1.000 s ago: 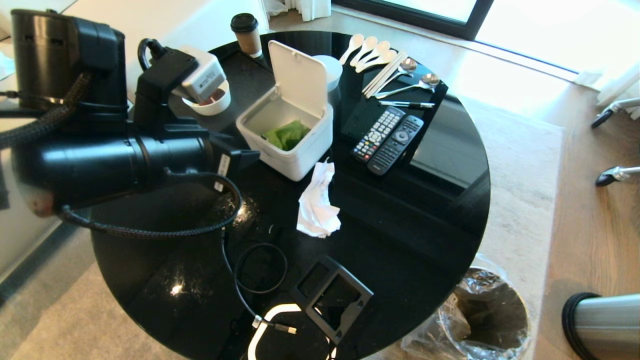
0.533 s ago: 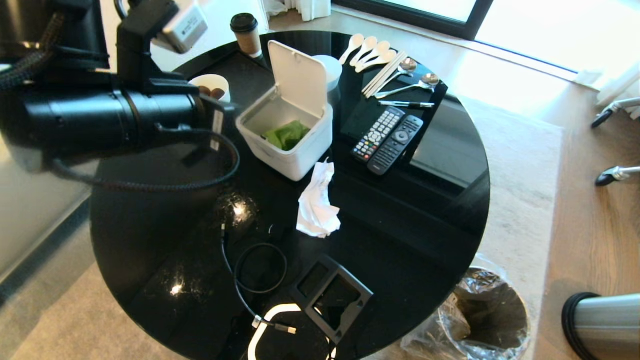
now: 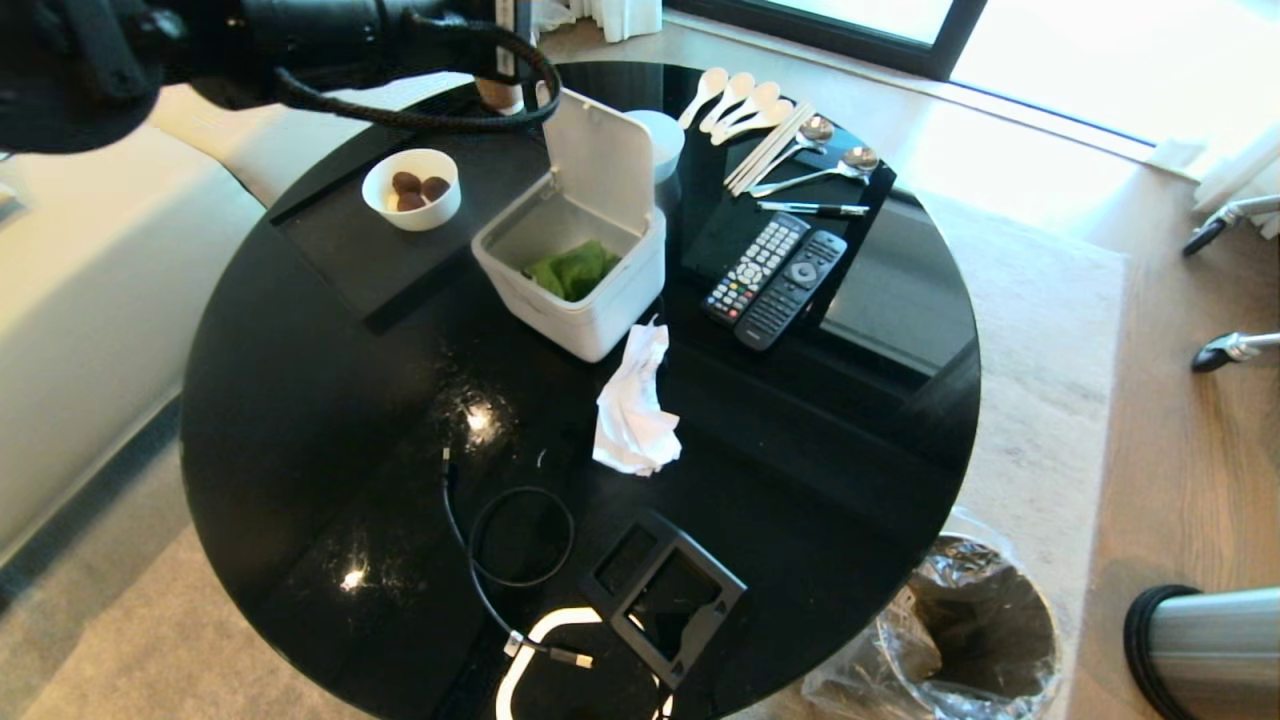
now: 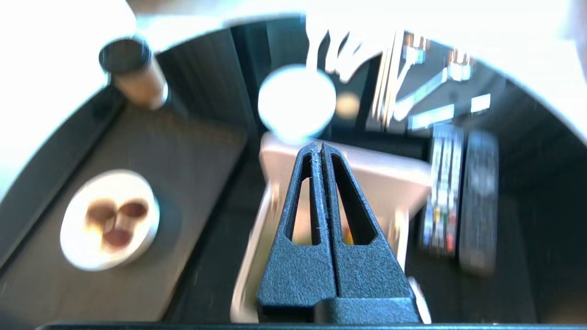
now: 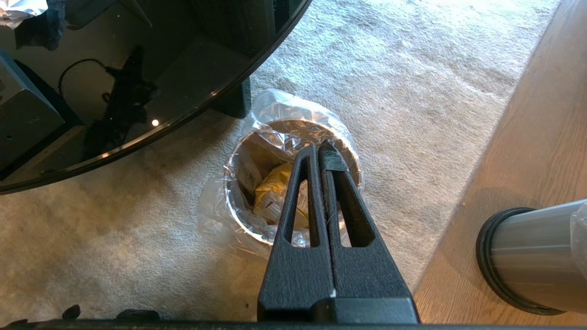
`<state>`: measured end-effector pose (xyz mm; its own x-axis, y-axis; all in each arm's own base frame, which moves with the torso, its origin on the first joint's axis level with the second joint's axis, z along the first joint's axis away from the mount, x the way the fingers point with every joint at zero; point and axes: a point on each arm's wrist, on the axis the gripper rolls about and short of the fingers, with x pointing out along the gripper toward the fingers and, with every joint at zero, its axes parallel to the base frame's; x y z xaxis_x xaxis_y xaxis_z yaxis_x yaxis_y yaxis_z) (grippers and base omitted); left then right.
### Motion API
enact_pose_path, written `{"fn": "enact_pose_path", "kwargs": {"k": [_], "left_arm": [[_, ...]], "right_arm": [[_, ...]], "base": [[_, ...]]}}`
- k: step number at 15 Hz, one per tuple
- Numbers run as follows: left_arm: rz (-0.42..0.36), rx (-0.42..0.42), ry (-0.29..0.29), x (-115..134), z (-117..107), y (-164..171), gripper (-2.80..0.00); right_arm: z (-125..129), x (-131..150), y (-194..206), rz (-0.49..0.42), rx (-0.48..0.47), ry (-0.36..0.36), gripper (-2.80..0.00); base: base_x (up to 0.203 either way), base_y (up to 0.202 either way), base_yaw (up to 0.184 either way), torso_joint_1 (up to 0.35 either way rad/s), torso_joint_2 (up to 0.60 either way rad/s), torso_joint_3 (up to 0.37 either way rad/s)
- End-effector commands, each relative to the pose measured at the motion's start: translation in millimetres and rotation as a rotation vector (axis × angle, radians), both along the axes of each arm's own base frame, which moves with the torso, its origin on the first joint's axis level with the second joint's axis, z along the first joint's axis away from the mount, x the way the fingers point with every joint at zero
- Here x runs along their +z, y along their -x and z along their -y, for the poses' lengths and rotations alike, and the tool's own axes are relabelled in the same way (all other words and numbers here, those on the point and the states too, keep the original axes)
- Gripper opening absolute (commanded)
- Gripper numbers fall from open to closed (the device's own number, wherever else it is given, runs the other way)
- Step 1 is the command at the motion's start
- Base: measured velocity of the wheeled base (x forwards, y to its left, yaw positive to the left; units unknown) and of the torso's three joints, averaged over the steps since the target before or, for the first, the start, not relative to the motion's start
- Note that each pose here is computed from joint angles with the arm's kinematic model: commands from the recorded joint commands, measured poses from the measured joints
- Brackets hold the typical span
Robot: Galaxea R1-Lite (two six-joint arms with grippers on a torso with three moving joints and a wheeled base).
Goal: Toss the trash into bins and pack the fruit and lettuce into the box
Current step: Close the lid of the desktop trash can
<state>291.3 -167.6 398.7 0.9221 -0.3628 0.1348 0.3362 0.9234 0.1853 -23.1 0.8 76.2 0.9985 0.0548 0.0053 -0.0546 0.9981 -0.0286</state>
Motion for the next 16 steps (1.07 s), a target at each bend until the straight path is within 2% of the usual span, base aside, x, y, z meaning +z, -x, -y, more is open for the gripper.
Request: {"fn": "enact_pose_path", "kwargs": {"k": [1, 3, 6, 9, 16], "left_arm": [[-0.03, -0.016, -0.021, -22.3, 27.1, -34.6, -2.8], [-0.042, -0.024, -0.03, -33.7, 35.3, -44.8, -2.8], [-0.02, -0.051, -0.023, -45.3, 43.6, -59.5, -2.8], [0.006, -0.041, -0.054, -50.8, 45.0, -67.3, -2.8], [-0.002, -0.03, -0.063, -56.5, 45.2, -72.9, -2.8]], "right_arm": [[0.0, 0.1, -0.1, -0.001, 0.0, 0.001, -2.8], [0.0, 0.1, -0.1, -0.001, 0.0, 0.001, -2.8], [0.0, -0.1, -0.1, -0.002, 0.0, 0.001, -2.8], [0.0, 0.1, -0.1, -0.001, 0.0, 0.001, -2.8], [0.0, 0.1, -0.1, -0.001, 0.0, 0.001, -2.8]], "base": [[0.0, 0.0, 0.0, 0.0, 0.0, 0.0], [0.0, 0.0, 0.0, 0.0, 0.0, 0.0], [0.0, 0.0, 0.0, 0.0, 0.0, 0.0], [0.0, 0.0, 0.0, 0.0, 0.0, 0.0], [0.0, 0.0, 0.0, 0.0, 0.0, 0.0]]}}
